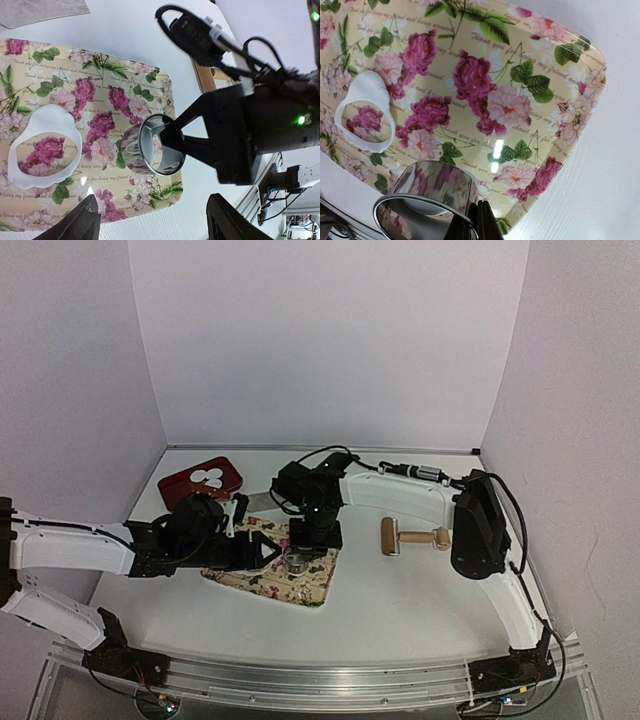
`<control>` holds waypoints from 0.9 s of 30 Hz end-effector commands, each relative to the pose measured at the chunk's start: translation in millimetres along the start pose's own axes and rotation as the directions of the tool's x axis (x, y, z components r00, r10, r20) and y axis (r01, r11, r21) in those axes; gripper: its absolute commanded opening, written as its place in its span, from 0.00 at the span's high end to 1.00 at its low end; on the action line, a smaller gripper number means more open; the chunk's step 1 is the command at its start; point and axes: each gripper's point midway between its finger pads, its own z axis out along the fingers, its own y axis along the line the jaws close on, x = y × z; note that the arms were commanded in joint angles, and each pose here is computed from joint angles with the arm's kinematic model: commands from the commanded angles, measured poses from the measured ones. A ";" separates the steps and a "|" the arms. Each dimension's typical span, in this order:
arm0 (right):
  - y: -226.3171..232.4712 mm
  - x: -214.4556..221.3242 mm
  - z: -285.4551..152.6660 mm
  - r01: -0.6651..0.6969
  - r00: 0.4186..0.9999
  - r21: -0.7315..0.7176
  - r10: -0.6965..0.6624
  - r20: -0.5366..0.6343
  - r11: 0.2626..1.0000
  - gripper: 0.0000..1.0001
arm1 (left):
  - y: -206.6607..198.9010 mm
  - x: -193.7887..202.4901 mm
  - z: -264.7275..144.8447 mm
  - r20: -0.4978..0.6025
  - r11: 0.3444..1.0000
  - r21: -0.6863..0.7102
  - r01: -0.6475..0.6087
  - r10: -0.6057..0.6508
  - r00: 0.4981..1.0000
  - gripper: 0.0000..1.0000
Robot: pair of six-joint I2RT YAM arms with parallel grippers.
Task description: Roll out the dumpling wrappers from the dough
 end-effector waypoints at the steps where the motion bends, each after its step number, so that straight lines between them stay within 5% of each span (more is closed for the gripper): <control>1: 3.8 -7.4 -46.7 -0.052 0.998 -0.073 0.055 0.040 0.996 1.00 | -16.8 -7.0 1.5 0.061 0.990 0.094 -0.109 0.104 0.993 0.27; 27: 14.1 -3.1 -69.2 -0.063 0.998 -0.143 0.066 0.013 0.988 1.00 | 11.7 8.3 61.3 -0.055 0.988 -0.055 -0.144 0.141 0.989 0.26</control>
